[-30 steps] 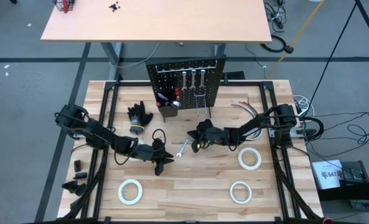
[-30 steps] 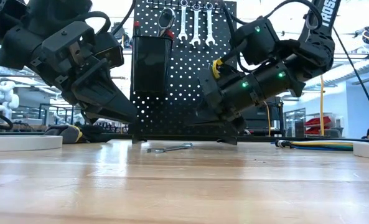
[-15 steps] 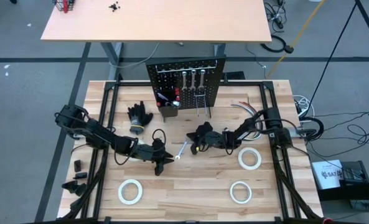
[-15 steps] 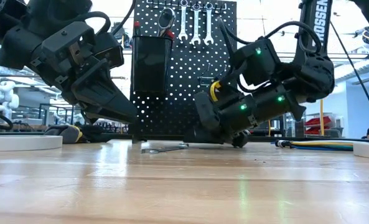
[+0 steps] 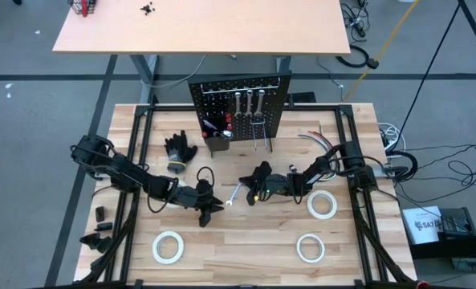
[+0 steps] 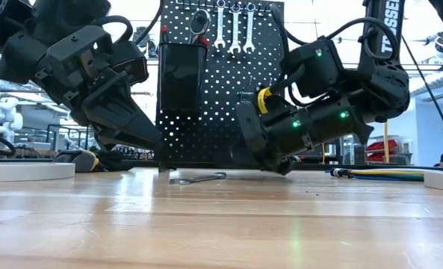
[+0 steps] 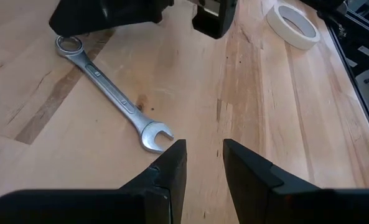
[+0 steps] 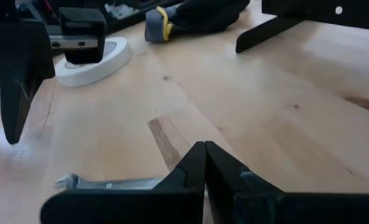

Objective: Hang tools onto peg board
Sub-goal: Hang the wrench on the peg board

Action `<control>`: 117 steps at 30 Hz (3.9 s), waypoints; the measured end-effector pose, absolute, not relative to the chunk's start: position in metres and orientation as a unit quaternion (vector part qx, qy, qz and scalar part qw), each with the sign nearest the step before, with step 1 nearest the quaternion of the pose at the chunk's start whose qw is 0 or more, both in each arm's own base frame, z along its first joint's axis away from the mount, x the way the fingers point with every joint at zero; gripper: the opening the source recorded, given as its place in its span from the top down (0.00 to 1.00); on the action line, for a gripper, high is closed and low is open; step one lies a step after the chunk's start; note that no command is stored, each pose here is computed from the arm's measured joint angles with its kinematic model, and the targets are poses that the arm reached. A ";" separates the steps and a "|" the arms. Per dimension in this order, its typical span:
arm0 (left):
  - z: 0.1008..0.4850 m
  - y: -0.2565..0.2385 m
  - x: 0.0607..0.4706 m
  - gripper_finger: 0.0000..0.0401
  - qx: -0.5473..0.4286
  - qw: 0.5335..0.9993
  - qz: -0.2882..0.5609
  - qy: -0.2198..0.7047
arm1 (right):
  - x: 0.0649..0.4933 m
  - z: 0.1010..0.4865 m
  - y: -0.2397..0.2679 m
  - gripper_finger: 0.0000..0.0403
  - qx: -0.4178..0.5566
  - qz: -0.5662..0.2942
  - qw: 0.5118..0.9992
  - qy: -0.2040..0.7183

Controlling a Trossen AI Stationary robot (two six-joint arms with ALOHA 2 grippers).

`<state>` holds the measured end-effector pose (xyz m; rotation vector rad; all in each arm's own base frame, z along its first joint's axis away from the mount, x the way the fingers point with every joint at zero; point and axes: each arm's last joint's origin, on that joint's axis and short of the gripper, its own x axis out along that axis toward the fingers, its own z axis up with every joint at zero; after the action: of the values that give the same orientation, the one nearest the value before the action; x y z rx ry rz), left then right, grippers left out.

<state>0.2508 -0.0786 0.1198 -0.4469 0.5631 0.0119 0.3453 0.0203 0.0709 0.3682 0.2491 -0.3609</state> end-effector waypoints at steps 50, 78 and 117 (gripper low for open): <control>0.137 -0.064 0.277 0.56 -0.254 0.897 0.130 0.337 | 0.340 0.060 0.020 1.00 0.250 -0.216 0.929 0.170; 0.140 -0.062 0.279 0.56 -0.304 0.878 0.177 0.323 | 0.354 0.060 0.028 1.00 0.245 -0.240 0.913 0.221; 0.117 -0.059 0.314 0.56 -0.249 0.843 0.230 0.418 | 0.355 0.060 0.028 1.00 0.259 -0.232 0.909 0.230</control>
<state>0.3136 -0.0588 0.1169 -0.5251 0.8829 0.4859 0.3546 0.0283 0.0605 0.5336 0.4747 -0.4779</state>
